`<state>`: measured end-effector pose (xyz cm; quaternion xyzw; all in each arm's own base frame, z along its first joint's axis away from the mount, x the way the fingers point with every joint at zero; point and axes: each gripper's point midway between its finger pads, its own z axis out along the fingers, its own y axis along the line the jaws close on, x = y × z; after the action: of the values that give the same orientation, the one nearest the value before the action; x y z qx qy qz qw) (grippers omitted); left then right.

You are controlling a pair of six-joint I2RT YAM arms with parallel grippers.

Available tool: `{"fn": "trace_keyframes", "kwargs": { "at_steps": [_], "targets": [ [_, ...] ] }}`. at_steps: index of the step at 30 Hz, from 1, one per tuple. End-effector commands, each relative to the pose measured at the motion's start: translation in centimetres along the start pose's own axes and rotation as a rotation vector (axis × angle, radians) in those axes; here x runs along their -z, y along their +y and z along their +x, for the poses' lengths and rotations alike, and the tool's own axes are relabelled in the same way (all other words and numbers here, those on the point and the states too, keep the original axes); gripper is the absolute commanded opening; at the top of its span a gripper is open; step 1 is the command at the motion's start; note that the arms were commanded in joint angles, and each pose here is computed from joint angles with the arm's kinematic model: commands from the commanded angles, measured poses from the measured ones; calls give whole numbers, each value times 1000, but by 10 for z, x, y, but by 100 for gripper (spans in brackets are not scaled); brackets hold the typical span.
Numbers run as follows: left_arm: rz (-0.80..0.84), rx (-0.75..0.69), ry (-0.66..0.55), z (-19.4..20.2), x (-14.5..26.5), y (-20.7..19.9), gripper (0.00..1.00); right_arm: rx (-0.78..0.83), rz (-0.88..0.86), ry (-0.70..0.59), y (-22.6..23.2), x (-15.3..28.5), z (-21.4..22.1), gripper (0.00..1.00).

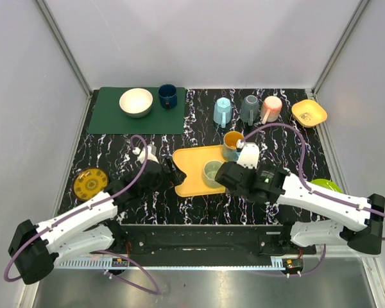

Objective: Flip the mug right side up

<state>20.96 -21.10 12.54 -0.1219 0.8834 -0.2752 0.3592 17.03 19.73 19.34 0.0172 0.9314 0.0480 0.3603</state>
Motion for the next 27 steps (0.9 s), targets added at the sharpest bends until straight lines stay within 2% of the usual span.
{"fn": "trace_keyframes", "kwargs": {
  "at_steps": [1,6,14,27],
  "targets": [
    [-1,70,-44,-5,3,2,98,-170,114,-33,-30,-19,24,55],
    [-13,112,-60,-3,4,12,96,-301,115,-69,-41,-33,34,56],
    [-16,114,-39,3,3,15,96,-245,139,-33,-26,-63,31,57],
    [-37,116,-46,7,6,27,96,-199,206,-31,-41,-94,21,53]
  ]
}}
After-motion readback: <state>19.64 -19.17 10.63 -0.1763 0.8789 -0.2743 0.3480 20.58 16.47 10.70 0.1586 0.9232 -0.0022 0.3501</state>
